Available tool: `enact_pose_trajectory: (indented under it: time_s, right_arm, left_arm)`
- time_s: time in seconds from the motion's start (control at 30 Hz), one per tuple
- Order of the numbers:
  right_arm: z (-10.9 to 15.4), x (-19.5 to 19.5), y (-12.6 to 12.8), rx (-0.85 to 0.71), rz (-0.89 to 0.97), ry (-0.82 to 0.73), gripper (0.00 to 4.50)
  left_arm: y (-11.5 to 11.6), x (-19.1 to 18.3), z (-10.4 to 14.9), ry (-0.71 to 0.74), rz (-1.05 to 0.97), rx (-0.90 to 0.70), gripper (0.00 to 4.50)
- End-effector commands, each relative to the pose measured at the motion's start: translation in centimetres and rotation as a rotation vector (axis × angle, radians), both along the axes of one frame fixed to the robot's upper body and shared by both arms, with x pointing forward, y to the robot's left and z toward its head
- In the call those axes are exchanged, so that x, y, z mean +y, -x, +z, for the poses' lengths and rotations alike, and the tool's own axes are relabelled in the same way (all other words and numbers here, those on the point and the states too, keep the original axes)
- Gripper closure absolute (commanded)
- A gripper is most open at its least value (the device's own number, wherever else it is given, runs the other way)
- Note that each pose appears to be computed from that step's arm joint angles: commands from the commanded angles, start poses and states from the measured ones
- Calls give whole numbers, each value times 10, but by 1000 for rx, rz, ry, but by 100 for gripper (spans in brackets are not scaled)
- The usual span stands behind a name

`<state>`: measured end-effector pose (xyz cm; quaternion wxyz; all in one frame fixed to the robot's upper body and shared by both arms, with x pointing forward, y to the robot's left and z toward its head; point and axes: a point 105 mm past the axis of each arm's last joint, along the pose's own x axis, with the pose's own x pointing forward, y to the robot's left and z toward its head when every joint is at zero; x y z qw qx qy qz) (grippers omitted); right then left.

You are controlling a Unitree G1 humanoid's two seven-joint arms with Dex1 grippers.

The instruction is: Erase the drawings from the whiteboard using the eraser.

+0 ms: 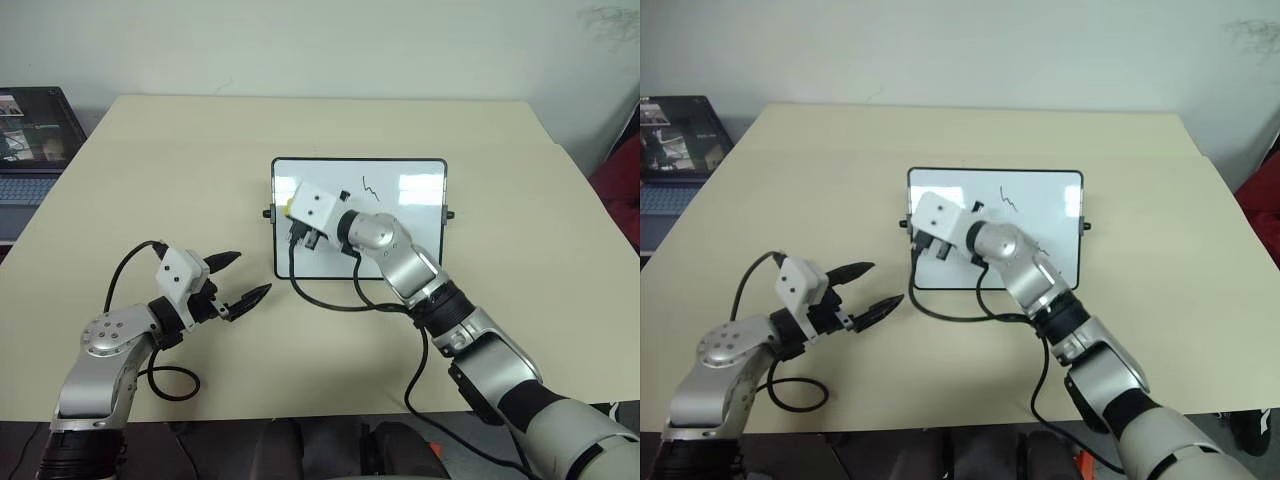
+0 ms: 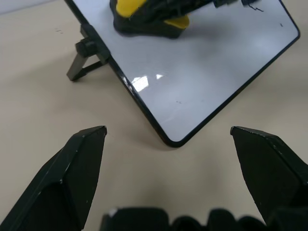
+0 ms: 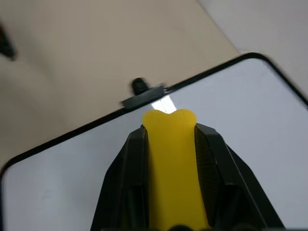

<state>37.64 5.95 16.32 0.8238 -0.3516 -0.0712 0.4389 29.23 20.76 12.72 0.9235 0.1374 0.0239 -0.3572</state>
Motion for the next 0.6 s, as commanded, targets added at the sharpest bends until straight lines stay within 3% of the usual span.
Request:
enact_pose_trajectory:
  time_s: [0.03, 0.17, 0.27, 0.37, 0.47, 0.6]
  right_arm:
    - [-26, -4, 4, 43, 6, 76, 351]
    - [-40, -9, 9, 77, 16, 139, 351]
    - [-33, -9, 11, 70, 19, 128, 351]
    - [2, -13, 19, 51, 32, 24, 351]
    - [53, -31, 36, 59, 27, -196, 351]
    - [68, -75, 34, 15, -108, -289, 351]
  left_arm:
    - [-1, -6, 13, -13, -31, -52, 0]
    - [-3, -7, 12, -14, -37, -49, 0]
    - [-3, -8, 12, -13, -41, -50, 0]
    - [-4, -10, 13, -9, -47, -54, 0]
    - [-6, -14, 17, 6, -52, -69, 0]
    - [-10, -20, 25, 38, -45, -91, 0]
